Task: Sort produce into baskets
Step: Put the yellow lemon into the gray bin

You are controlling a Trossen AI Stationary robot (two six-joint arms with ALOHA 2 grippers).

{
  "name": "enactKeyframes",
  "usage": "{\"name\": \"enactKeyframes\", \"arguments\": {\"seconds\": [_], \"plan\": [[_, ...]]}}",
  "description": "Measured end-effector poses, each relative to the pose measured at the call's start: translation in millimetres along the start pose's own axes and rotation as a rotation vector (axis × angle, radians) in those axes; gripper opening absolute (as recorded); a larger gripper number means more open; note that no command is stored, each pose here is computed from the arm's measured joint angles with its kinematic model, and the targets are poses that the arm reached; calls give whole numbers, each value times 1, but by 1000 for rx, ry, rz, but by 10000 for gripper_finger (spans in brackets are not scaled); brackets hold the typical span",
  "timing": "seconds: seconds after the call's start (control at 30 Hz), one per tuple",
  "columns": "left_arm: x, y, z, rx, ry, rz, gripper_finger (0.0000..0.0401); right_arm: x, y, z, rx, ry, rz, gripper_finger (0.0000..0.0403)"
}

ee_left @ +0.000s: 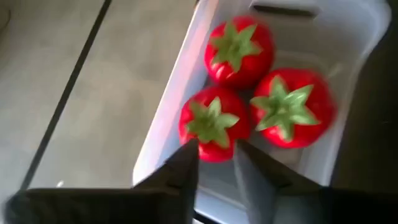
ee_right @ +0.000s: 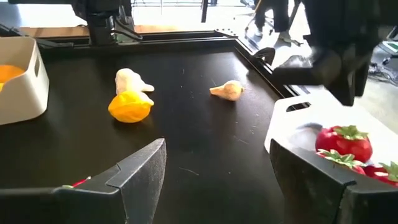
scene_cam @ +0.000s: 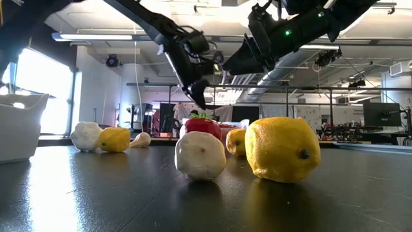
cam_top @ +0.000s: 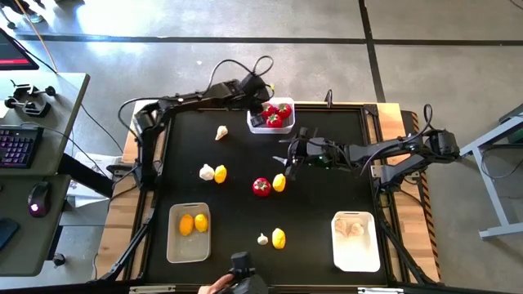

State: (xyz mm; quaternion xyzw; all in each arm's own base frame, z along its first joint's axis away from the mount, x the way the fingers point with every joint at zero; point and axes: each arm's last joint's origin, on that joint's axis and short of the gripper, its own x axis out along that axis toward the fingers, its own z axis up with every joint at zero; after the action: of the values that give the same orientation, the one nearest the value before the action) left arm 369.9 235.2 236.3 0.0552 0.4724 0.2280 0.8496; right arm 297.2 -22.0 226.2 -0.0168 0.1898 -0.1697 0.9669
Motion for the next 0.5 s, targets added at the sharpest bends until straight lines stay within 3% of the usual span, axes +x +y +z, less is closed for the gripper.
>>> {"name": "enactKeyframes", "arguments": {"seconds": [0.2,0.5], "plan": [[-26,-8,-21,-60,-171,-49,6,0,0,0,22,3,-7,279],[-82,-33,-65,-150,-418,-42,1,0,-2,-1,26,10,-75,277]]}}
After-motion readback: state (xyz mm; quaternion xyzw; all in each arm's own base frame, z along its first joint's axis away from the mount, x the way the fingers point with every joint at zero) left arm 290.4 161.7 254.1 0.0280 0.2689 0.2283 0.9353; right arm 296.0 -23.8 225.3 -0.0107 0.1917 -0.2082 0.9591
